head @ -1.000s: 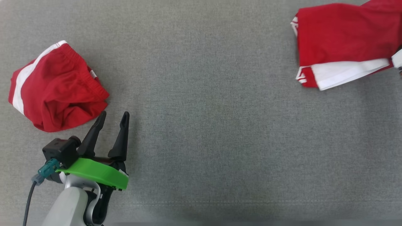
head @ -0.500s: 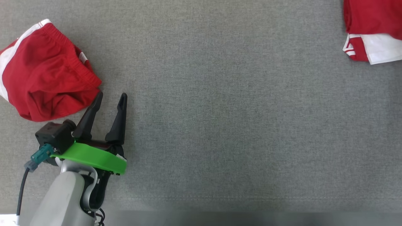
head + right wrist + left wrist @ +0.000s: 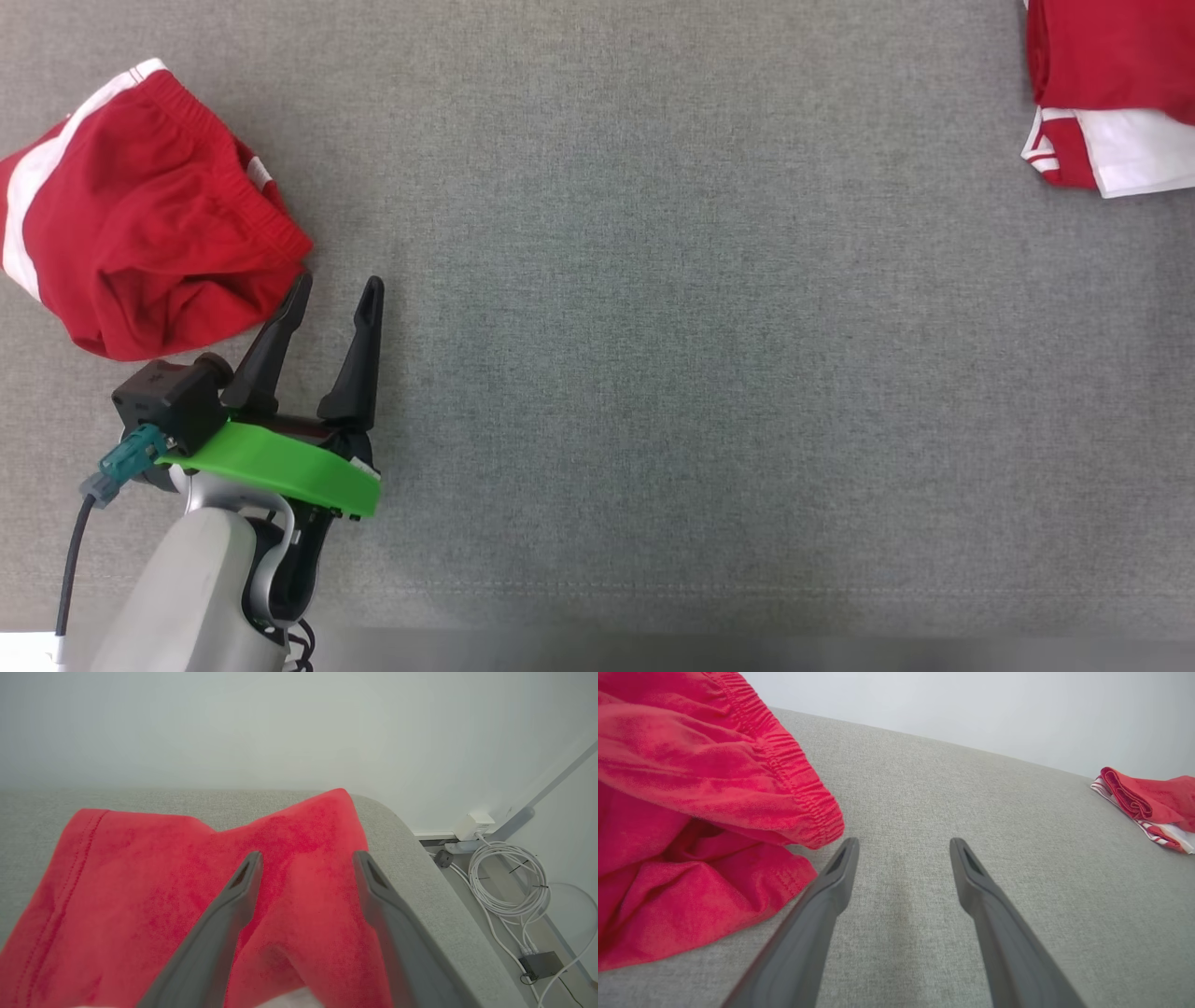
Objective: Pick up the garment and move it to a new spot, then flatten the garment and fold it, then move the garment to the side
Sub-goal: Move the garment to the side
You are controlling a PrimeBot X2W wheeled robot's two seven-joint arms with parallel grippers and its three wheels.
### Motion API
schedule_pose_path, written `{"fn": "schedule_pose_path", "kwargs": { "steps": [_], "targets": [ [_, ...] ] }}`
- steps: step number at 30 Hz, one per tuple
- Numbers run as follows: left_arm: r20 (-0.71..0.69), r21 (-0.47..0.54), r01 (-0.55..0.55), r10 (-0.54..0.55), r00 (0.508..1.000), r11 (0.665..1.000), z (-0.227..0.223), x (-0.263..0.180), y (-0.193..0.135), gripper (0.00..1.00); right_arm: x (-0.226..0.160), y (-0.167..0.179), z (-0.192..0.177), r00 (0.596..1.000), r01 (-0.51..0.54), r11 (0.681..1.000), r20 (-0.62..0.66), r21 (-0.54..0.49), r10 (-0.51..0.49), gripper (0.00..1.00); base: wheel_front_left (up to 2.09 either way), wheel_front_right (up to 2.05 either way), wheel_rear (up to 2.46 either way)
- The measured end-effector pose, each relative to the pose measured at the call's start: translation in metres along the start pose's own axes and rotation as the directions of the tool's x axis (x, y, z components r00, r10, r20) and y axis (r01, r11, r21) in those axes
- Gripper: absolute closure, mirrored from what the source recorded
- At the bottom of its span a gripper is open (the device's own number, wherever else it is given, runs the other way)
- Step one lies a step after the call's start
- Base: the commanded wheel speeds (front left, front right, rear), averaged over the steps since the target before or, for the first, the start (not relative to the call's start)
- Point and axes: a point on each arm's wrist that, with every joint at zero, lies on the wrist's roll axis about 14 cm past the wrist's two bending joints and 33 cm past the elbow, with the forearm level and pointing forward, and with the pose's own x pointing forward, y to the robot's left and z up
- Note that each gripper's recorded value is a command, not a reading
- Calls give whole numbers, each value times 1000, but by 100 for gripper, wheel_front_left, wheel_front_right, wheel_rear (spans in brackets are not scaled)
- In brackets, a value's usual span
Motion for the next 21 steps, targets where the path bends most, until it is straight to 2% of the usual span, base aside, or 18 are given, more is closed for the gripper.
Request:
{"fn": "schedule_pose_path", "kwargs": {
  "steps": [2,6,14,21],
  "targets": [
    [8,2,3,-3,1000,1000,3,-1,-2,0,-2,-1,6,1000,-4,999,22,-54,5,0,0,0,0],
    [25,6,12,-13,1000,1000,10,-3,-6,0,-8,3,19,998,-12,998,54,-61,15,0,0,0,0],
    [65,12,41,-41,997,999,26,-8,-21,0,-25,28,58,987,-55,997,156,48,47,0,0,0,0],
    [127,26,25,-28,991,999,50,-18,-20,0,-53,60,80,965,-155,979,233,129,122,0,0,0,0]
  ]
}}
